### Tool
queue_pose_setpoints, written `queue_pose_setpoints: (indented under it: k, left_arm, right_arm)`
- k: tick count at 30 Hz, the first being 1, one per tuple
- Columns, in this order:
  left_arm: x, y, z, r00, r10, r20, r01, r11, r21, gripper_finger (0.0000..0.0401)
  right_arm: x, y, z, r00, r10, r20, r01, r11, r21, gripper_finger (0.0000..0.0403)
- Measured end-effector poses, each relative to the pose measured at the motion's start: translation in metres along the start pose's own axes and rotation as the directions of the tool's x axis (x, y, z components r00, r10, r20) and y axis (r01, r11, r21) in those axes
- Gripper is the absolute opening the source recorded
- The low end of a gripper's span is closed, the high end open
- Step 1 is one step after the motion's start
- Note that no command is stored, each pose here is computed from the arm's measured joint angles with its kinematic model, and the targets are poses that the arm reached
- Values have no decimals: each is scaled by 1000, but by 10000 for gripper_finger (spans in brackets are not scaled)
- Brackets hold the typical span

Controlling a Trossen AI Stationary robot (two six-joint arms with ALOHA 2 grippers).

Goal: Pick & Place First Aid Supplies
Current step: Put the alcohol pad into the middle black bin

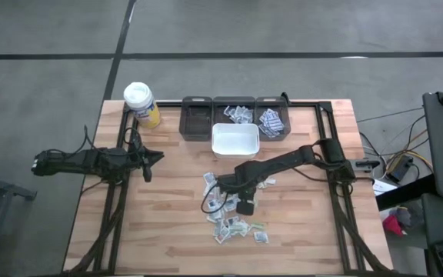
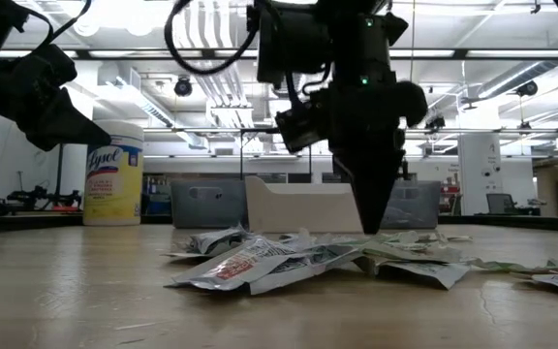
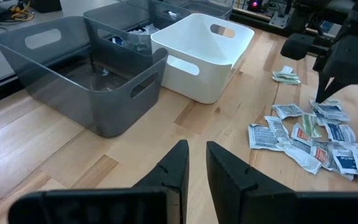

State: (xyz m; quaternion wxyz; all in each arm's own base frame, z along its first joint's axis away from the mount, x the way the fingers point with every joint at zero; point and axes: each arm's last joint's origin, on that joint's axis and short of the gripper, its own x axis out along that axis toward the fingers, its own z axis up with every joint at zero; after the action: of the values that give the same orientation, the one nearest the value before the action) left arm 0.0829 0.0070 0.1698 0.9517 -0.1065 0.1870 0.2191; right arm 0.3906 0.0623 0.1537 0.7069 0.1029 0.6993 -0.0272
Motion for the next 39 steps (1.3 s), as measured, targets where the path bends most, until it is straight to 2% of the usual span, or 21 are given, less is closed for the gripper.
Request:
queue_pose_setpoints:
  k: [7, 16, 22, 26, 33, 39]
  left_arm:
    - [0, 0, 0, 1000, 0, 0, 0, 1000, 0, 53]
    - [0, 0, 0, 1000, 0, 1, 0, 1000, 0, 53]
    - [0, 0, 0, 1000, 0, 0, 0, 1000, 0, 53]
    - [0, 0, 0, 1000, 0, 0, 0, 1000, 0, 53]
    - [0, 0, 0, 1000, 0, 0, 0, 1000, 2, 53]
    - [0, 0, 0, 1000, 0, -1, 0, 1000, 3, 53]
  right_arm:
    - [-12, -1, 0, 999, 13, 34, -12, 1000, -16, 8]
    - [-13, 0, 0, 999, 21, 44, -19, 999, -44, 8]
    - [-13, 4, 3, 994, 99, 55, -96, 994, -53, 12]
    - [-13, 6, 4, 991, 115, 67, -111, 992, -60, 36]
    - [-13, 8, 3, 991, 115, 66, -112, 993, -50, 101]
    - [-12, 21, -2, 992, 117, 57, -109, 987, -116, 135]
